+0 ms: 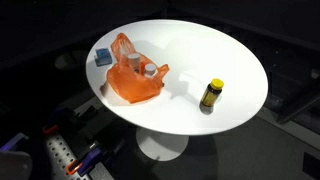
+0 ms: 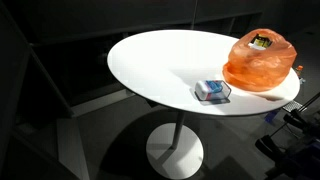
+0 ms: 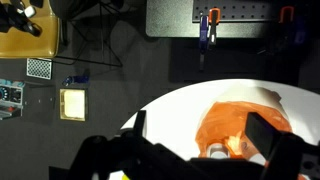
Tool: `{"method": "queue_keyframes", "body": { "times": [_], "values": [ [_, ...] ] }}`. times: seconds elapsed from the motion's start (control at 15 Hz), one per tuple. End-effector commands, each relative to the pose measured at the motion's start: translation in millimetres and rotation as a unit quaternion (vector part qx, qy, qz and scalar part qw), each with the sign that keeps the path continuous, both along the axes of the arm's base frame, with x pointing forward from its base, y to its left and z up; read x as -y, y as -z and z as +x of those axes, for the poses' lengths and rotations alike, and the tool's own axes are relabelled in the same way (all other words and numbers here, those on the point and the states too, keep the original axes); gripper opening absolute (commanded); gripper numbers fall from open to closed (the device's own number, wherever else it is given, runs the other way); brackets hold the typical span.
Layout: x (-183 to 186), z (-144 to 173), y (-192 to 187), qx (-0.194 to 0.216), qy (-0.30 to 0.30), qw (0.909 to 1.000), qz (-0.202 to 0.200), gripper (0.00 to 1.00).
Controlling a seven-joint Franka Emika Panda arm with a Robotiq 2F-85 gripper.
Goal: Pick up the blue box from the table and put it in the plastic bag
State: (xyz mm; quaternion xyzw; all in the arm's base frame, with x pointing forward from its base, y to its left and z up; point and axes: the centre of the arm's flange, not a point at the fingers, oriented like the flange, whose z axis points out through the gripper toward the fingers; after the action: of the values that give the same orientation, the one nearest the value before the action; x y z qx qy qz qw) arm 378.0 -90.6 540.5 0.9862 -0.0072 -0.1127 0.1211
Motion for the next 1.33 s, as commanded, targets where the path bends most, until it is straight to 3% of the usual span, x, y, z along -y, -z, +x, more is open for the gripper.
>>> {"method": "queue_keyframes", "body": {
  "times": [0.0, 0.33, 0.8, 1.07, 1.27],
  "values": [
    [0, 0, 0, 0.000, 0.000, 1.0000, 0.000, 1.00],
    [-4, 11, -4, 0.009, -0.003, 0.9999, -0.002, 1.00],
    [-49, 70, -8, 0.037, -0.103, 0.9940, -0.004, 1.00],
    [-80, 103, 6, 0.037, -0.205, 0.9780, 0.007, 1.00],
    [-101, 125, 22, 0.038, -0.287, 0.9570, 0.021, 1.00]
  ]
}}
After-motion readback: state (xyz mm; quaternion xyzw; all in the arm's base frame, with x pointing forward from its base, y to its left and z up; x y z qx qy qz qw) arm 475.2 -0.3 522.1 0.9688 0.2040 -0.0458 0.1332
